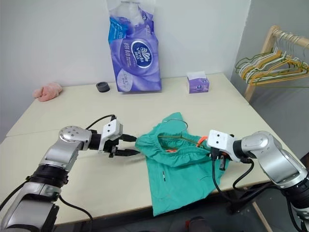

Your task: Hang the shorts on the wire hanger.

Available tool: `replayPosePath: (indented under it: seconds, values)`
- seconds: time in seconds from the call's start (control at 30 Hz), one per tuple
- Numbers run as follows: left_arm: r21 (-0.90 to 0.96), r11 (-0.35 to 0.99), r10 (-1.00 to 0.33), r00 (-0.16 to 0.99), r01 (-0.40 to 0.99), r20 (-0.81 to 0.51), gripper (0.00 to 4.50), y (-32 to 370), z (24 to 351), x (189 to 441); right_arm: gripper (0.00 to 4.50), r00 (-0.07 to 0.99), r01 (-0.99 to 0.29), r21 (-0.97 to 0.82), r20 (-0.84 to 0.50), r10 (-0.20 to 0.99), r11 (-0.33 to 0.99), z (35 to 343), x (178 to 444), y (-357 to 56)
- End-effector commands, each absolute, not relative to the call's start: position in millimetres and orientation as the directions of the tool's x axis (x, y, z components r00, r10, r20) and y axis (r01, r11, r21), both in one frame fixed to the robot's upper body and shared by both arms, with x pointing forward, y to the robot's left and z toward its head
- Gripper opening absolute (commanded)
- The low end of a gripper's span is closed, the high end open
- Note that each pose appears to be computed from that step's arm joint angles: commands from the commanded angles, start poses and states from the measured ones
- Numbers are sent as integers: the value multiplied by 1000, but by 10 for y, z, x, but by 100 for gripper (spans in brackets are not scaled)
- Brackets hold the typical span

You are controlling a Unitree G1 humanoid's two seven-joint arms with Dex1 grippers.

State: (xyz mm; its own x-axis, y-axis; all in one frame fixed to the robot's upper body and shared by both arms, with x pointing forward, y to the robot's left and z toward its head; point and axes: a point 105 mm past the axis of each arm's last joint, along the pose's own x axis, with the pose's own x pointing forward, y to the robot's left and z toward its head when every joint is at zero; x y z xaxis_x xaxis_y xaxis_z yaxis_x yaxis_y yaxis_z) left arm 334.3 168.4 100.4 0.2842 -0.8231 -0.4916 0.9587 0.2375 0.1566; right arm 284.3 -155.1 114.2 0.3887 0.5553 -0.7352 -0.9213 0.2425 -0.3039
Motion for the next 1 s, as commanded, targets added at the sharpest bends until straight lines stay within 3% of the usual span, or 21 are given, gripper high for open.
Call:
replayPosePath:
  seconds: [0.03, 0.2, 0.23, 1.0]
  values:
    - [208, 265, -841, 332, 941, -428, 169, 1667, 1164, 3431, 0, 410, -911, -352, -710, 573, 216, 1282, 2861, -1492]
    - [194, 262, -858, 321, 945, -401, 14, 1604, 1163, 3418, 0, 407, -912, -350, -712, 573, 213, 1278, 2852, -1491]
    - [197, 256, -857, 316, 946, -407, 2, 1606, 1150, 3408, 0, 406, -912, -349, -713, 571, 213, 1275, 2852, -1497]
    - [289, 308, -789, 413, 906, -455, 2, 1800, 1080, 3522, 0, 324, -946, -290, -789, 523, 148, 1206, 2637, -1750]
